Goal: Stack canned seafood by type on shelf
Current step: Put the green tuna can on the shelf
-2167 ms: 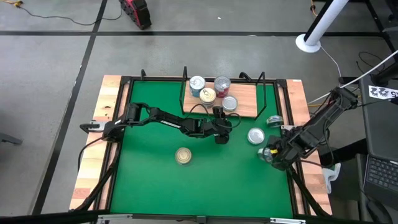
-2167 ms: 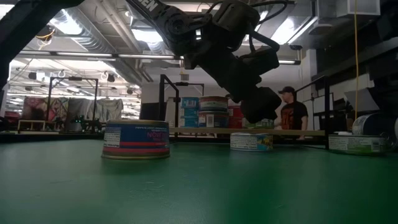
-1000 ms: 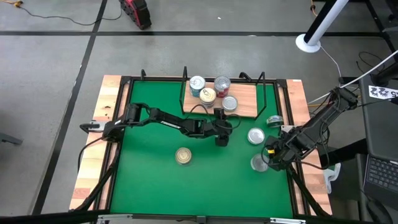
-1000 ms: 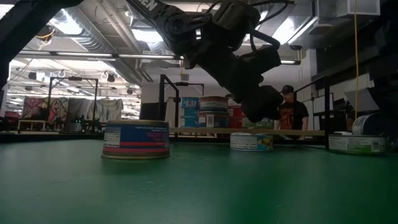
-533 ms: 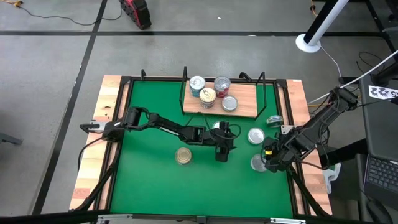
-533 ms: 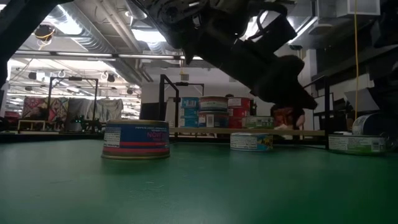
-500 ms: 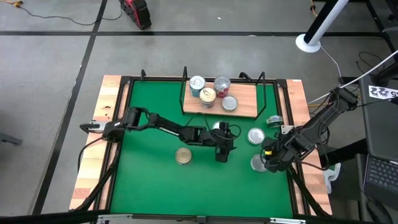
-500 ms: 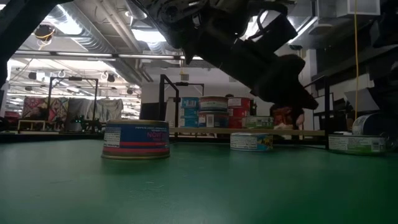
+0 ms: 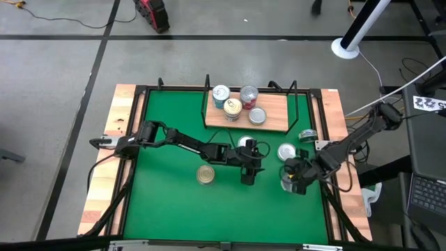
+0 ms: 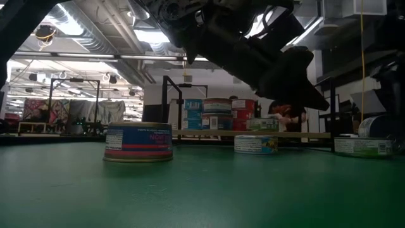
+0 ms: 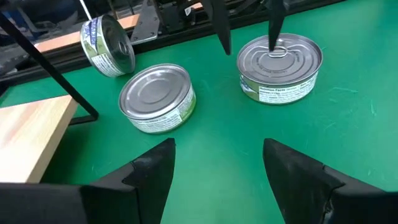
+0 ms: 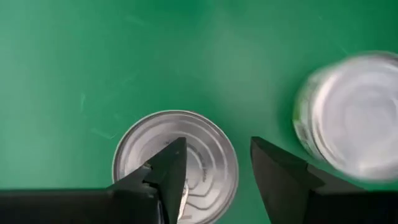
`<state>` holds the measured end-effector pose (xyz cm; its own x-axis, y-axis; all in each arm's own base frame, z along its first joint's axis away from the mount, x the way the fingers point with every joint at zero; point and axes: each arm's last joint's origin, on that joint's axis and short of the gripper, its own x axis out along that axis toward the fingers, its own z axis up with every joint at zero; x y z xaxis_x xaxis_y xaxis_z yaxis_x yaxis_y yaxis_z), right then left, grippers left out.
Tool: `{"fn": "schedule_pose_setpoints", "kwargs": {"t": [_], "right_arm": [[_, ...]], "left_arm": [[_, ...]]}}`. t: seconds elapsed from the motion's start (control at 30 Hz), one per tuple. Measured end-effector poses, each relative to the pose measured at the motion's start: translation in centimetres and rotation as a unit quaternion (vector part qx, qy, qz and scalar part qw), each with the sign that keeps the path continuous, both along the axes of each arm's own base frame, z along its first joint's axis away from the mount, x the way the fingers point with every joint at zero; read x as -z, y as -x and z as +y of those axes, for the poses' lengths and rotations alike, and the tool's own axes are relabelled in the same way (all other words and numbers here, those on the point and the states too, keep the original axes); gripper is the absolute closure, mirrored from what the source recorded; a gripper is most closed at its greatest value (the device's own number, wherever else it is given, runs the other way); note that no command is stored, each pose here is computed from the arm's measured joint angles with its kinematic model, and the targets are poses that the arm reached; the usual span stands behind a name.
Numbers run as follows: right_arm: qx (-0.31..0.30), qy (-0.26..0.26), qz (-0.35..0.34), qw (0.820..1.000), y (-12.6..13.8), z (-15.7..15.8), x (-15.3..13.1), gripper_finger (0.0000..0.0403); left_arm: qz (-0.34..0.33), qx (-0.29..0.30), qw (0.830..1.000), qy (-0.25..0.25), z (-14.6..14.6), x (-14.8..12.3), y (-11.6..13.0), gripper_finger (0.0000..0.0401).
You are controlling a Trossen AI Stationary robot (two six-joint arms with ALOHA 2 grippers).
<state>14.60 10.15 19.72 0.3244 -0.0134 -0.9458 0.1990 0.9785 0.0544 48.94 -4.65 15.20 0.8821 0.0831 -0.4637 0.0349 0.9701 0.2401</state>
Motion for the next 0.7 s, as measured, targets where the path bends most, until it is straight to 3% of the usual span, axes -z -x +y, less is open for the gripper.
{"fn": "schedule_pose_setpoints", "kwargs": {"t": [0.33,0.5,0.7], "right_arm": [[-0.173,0.021,0.013,0.985,-1.7,0.0,0.9,0.0226],[-0.192,0.036,0.032,0.98,-2.0,-0.1,1.5,0.0226],[-0.173,0.037,0.045,0.983,-2.8,-1.2,1.8,0.0226]], "left_arm": [[0.002,0.003,1.0,0.0,-0.1,0.0,0.0,0.0162],[0.001,0.003,1.0,-0.001,-0.1,0.0,0.0,0.0162],[0.001,0.004,1.0,0.0,-0.2,0.0,0.0,0.0162]]}}
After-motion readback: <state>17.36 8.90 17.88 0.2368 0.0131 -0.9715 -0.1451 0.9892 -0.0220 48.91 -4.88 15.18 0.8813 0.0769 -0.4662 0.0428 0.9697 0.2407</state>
